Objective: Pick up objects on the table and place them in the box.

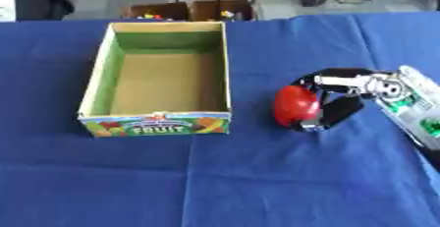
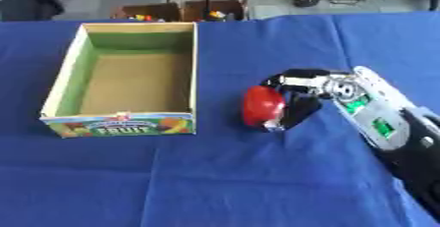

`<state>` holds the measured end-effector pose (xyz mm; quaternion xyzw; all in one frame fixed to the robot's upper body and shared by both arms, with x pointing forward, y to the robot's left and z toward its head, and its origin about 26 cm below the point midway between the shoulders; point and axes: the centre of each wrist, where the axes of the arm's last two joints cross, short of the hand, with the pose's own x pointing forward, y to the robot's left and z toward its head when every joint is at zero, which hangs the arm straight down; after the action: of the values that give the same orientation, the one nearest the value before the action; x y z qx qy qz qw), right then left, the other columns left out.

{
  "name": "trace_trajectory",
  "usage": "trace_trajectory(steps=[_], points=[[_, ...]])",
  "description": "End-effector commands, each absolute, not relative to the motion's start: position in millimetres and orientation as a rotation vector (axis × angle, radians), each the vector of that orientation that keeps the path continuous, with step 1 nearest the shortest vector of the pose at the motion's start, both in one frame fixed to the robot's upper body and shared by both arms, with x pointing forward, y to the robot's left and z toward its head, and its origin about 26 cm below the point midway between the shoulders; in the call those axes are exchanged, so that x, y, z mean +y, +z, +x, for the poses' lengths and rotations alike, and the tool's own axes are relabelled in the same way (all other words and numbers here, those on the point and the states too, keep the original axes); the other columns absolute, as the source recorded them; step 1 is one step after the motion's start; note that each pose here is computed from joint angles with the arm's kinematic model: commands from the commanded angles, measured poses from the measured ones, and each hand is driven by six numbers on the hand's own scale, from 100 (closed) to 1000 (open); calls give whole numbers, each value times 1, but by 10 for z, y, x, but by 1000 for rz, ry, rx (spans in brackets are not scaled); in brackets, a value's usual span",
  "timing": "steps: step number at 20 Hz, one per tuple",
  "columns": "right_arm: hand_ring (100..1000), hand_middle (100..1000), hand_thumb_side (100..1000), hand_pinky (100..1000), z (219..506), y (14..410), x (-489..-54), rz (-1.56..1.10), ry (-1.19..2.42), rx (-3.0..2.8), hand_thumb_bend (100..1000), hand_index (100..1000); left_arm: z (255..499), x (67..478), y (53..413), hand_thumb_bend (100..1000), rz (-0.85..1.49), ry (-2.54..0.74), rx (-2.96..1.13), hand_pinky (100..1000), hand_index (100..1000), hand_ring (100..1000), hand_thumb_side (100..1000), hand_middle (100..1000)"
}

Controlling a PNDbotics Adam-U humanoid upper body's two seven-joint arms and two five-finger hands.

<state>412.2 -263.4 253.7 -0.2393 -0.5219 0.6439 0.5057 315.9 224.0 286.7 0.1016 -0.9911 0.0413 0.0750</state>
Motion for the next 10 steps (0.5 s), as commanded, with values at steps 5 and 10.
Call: trace_trajectory(steps=[5,10], points=[[741,789,474,622,4136,2538,-2615,-581,1551,-1275,464,916,3126,2232,2931,100,300,127,-2994,739,775,851,1000,707],[653,717,450,558,4134,2536,-2602,-607,1543,-1300,442,841,3126,2230,2932,100,300,127,-2993,738,775,850,1000,704]])
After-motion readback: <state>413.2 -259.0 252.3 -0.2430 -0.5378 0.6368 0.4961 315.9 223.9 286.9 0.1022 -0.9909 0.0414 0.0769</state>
